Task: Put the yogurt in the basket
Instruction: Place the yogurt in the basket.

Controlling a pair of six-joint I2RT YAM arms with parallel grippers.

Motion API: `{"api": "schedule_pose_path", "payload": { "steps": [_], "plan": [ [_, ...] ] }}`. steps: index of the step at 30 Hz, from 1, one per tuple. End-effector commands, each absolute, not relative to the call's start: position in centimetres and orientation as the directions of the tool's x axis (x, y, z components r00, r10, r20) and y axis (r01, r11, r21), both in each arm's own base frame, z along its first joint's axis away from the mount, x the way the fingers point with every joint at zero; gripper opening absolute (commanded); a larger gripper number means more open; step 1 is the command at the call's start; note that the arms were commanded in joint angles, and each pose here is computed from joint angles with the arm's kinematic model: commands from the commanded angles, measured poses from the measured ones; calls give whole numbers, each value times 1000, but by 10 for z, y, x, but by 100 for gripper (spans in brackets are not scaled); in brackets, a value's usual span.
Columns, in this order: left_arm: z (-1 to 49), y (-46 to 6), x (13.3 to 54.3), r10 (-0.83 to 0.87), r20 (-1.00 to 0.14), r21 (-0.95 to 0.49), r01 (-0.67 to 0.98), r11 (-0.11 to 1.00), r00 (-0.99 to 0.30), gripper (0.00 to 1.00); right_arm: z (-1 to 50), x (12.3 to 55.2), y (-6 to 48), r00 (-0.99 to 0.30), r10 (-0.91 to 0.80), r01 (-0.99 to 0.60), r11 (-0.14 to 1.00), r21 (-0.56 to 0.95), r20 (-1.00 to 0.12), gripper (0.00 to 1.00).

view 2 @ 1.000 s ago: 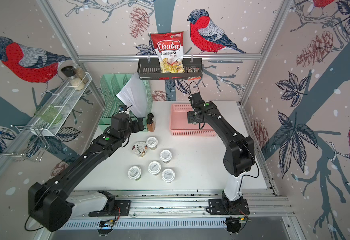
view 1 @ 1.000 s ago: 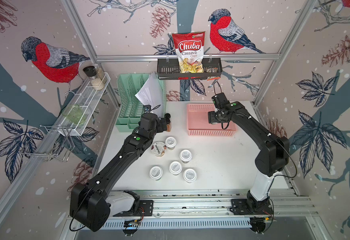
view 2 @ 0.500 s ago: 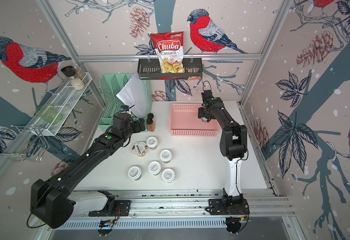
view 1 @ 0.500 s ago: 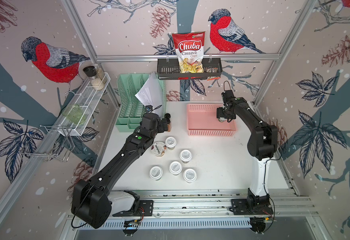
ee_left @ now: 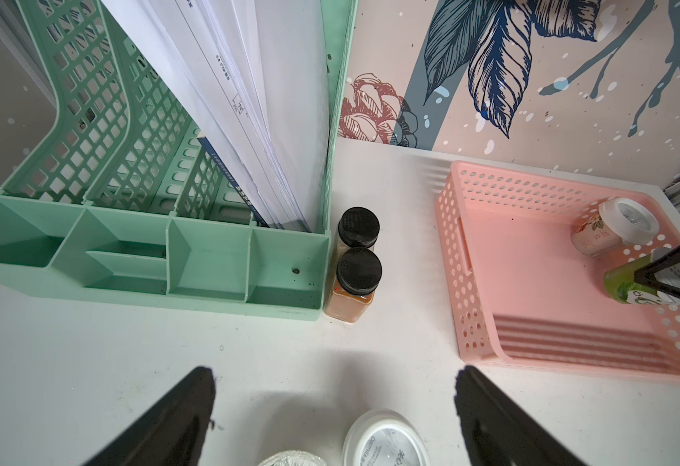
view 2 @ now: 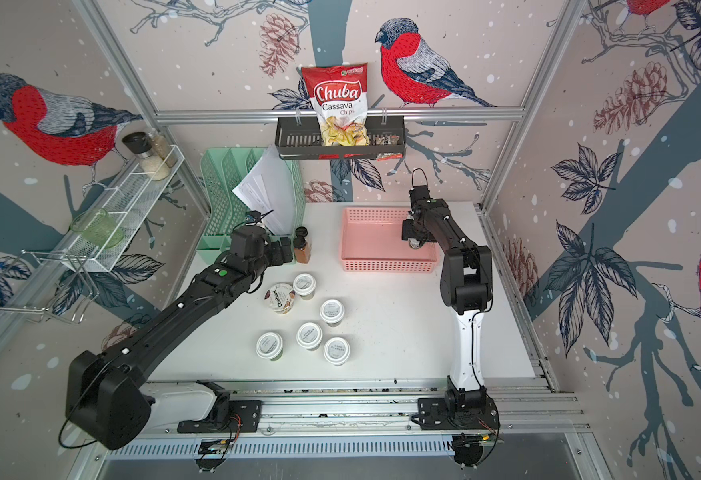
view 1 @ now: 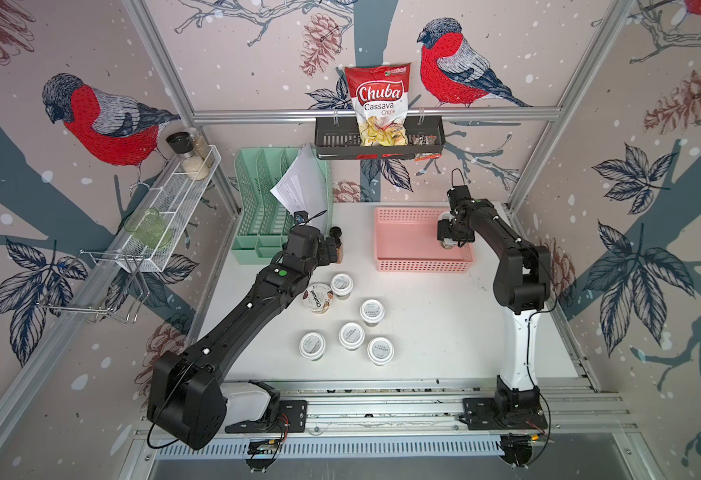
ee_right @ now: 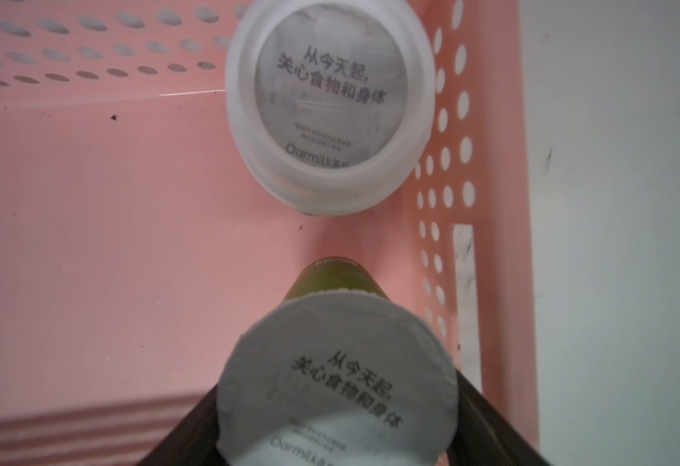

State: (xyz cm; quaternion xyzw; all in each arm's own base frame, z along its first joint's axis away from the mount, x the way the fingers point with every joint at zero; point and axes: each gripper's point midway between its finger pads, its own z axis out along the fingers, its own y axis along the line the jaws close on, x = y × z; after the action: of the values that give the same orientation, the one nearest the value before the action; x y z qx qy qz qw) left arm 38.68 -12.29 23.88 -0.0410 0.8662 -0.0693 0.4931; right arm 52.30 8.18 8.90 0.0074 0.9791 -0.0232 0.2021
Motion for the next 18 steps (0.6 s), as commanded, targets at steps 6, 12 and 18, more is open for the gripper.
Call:
{"api": "schedule_pose_path", "payload": {
  "steps": [6,12,18],
  "plan": [
    [243,-126,392,-135,-860,-158,6,987,-492,96,84,532,78,-916,-11,18,997,-68,-401,76],
    [243,-125,394,-132,-861,-153,1,988,-491,96,80,534,72,-918,-13,23,996,-85,-395,77],
    [241,-125,395,-131,-860,-150,-2,989,-494,96,77,535,69,-920,-12,27,995,-96,-392,78]
  ]
}}
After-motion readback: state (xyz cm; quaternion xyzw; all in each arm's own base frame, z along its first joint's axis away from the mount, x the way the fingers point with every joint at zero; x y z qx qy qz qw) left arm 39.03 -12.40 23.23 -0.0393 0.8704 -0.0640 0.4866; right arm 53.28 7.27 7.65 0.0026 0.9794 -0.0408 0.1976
